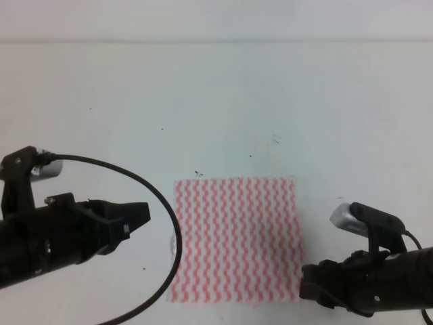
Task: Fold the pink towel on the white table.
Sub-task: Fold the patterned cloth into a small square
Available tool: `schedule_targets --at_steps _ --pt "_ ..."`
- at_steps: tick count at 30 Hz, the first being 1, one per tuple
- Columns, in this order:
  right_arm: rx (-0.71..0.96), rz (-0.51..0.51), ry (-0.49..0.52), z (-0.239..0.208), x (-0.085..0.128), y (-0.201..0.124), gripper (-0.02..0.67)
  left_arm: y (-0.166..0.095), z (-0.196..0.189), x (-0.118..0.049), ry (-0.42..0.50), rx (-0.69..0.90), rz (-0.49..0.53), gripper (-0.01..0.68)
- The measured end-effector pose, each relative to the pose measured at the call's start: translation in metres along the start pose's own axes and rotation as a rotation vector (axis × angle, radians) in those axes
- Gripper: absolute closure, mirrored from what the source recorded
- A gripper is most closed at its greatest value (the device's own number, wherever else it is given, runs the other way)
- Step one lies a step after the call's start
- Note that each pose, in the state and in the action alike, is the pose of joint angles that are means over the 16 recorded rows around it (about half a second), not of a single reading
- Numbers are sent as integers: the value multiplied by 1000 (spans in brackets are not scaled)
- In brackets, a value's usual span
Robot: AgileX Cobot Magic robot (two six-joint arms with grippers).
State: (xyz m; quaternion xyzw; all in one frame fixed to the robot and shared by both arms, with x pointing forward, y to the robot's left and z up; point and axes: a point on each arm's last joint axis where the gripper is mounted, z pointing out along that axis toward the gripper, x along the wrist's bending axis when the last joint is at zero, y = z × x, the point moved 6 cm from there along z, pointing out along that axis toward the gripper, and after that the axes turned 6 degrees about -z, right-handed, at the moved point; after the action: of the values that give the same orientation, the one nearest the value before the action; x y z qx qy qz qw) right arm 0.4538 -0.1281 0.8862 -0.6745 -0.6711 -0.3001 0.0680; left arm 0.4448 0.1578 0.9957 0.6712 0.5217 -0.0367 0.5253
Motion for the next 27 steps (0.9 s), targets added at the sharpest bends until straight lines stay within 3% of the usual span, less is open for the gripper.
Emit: schedule_targets --at_steps 19,27 --pt "107 74 -41 24 -13 -14 361 -1 0 -2 -12 3 5 675" --pt "123 82 -53 28 -16 -17 419 -1 0 -2 -11 3 7 675"
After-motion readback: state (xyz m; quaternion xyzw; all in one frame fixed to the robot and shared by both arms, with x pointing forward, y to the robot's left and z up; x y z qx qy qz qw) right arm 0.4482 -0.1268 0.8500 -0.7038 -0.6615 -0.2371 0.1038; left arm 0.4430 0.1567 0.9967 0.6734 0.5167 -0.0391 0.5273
